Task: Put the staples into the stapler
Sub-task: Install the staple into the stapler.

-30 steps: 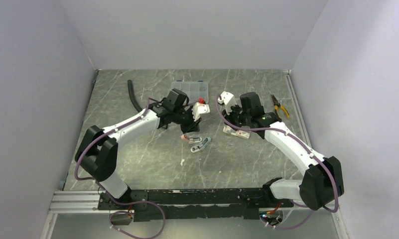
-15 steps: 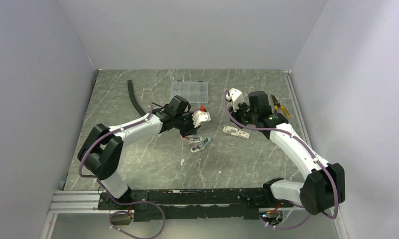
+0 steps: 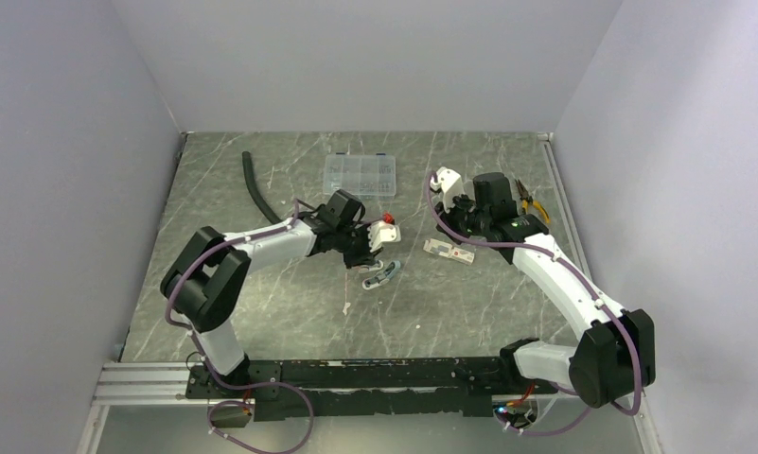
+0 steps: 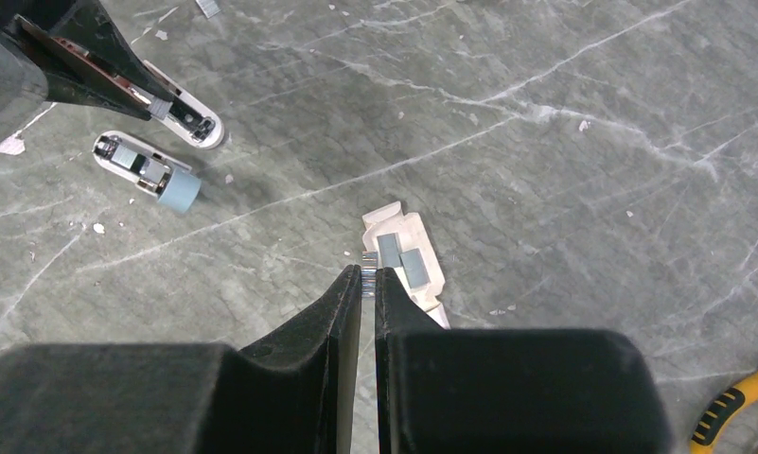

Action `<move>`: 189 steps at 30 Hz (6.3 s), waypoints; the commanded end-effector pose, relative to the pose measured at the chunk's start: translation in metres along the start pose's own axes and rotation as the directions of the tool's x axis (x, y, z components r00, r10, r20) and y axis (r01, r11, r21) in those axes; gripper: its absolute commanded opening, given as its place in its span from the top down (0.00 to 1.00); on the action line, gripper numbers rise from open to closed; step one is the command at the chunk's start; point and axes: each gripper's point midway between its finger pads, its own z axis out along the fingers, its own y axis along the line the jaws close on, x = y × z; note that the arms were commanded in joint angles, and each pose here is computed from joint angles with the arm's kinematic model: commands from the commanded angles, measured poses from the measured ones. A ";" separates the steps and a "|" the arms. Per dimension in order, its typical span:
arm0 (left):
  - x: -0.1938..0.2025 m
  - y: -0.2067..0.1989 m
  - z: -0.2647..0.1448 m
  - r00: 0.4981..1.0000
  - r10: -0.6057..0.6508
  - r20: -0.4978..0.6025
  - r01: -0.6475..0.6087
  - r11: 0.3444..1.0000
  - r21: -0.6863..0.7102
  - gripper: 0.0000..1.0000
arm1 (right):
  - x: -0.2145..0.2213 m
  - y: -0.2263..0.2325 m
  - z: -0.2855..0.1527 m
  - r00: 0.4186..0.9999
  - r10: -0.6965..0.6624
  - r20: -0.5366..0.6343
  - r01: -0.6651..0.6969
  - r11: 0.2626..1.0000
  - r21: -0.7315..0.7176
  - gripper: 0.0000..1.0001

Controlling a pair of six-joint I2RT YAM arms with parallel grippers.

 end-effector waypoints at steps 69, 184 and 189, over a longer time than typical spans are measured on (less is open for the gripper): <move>-0.008 0.011 0.014 0.997 0.081 -0.001 -0.081 0.996 0.025 0.97 | -0.004 -0.001 0.000 1.000 0.003 0.028 -0.002 1.000 -0.022 0.88; 0.010 0.002 0.021 0.993 0.111 -0.037 -0.108 0.992 0.070 0.97 | 0.000 -0.001 0.003 1.000 0.010 0.007 -0.010 1.000 -0.028 0.88; 0.013 0.002 0.022 0.993 0.109 -0.048 -0.105 0.992 0.074 0.97 | 0.000 -0.001 0.003 1.000 0.010 0.007 -0.010 1.000 -0.028 0.88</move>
